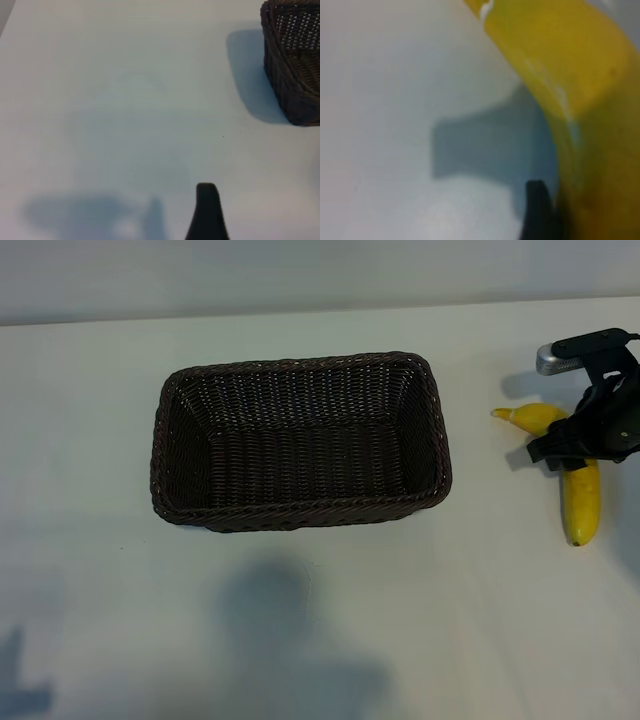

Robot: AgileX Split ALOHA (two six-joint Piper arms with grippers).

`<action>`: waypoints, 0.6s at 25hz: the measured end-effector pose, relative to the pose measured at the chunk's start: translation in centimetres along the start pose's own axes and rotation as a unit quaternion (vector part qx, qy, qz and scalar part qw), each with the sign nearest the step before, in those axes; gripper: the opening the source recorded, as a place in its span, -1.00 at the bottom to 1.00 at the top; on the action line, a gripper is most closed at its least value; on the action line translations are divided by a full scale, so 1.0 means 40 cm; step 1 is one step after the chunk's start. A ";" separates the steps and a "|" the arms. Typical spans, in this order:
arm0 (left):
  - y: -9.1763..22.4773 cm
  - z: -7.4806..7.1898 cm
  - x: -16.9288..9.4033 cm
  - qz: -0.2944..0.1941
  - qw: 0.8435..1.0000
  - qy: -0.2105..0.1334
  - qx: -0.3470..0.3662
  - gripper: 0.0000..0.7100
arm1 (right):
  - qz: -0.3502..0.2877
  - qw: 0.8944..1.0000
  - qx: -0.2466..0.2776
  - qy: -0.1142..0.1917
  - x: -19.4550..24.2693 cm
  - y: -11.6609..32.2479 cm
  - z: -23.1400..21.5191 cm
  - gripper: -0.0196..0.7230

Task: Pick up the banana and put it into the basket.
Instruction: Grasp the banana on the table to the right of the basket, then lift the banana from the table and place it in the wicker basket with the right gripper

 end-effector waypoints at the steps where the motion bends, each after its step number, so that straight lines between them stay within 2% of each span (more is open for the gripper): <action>1: 0.000 0.000 0.000 0.000 1.000 0.000 0.000 0.61 | 0.001 1.000 0.000 0.000 0.004 0.002 0.000 0.22; 15: 0.000 0.000 0.000 0.000 1.000 0.000 -0.002 0.61 | 0.012 1.000 0.001 -0.006 -0.001 -0.007 -0.002 0.21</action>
Point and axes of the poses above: a point on each arm's last joint axis where the gripper is mounted, x pointing out along that axis toward the gripper, z along the wrist's bending axis when the last joint is at zero, y = z × x, the point moved 9 cm from there along x, pointing out along that axis toward the gripper, and after that the axes turned 14 degrees about -x, right-handed, at the moved point
